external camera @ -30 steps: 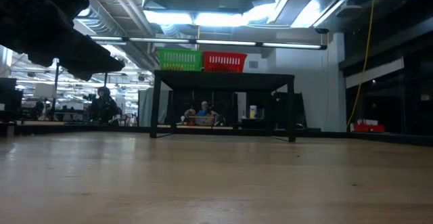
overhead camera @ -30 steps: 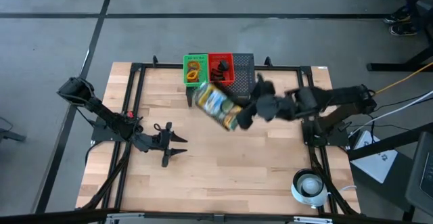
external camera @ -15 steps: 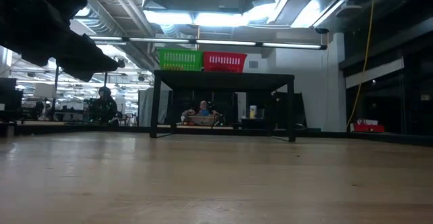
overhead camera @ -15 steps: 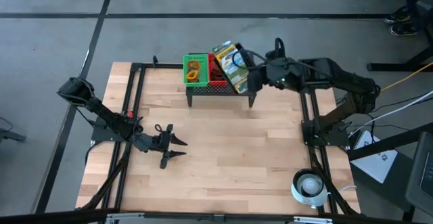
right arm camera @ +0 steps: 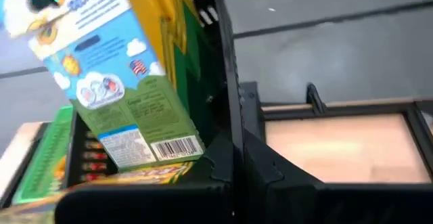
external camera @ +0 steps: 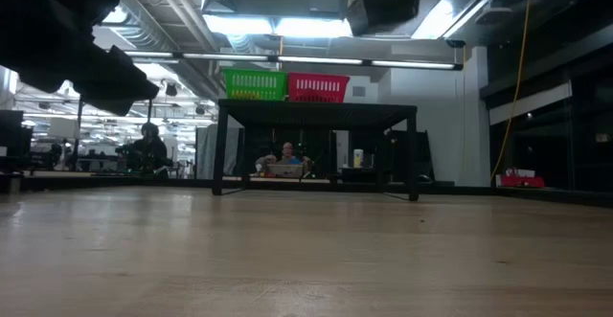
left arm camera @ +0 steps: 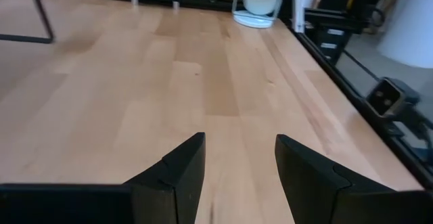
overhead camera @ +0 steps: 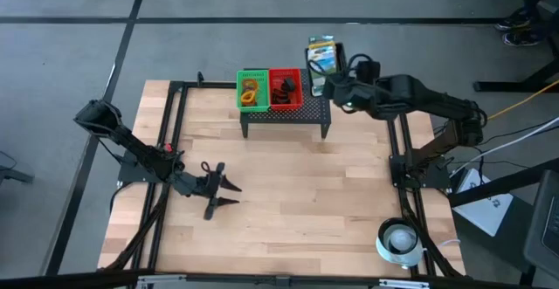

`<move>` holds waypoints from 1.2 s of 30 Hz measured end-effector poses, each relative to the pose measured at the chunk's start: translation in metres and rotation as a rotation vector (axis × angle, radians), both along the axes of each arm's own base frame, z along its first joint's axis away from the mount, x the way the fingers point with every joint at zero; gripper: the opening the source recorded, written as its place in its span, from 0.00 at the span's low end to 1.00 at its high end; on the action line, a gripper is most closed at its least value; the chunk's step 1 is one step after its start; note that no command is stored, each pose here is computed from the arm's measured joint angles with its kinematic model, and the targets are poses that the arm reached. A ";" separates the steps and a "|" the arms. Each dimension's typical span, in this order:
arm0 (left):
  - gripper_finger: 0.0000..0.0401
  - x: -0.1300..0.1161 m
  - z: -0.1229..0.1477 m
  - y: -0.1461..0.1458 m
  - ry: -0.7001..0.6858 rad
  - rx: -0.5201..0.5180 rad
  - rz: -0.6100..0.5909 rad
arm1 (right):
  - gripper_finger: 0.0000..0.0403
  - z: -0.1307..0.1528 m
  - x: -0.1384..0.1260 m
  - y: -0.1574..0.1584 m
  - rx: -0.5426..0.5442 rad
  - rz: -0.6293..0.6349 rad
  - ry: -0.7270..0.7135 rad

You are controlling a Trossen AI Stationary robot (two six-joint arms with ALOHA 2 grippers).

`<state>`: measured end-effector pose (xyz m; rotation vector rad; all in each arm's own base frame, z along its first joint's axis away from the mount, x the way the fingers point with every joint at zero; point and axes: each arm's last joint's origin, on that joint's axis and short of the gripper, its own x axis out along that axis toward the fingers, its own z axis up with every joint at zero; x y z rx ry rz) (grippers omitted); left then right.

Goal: Pick & Place Office Desk Supplies
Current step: Put the black bin on the shelf

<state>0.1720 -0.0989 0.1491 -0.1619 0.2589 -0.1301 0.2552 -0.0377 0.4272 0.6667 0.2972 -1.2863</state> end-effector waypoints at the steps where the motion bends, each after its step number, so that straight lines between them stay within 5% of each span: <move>1: 0.44 0.000 0.000 0.000 0.002 -0.003 -0.014 | 0.01 -0.006 0.001 -0.001 0.010 -0.020 -0.001; 18: 0.44 -0.002 -0.001 -0.006 0.037 -0.044 -0.209 | 0.02 -0.066 0.018 -0.026 0.131 -0.086 -0.015; 36: 0.44 -0.002 -0.001 -0.007 0.040 -0.038 -0.246 | 0.02 -0.110 -0.003 -0.057 0.146 -0.079 -0.072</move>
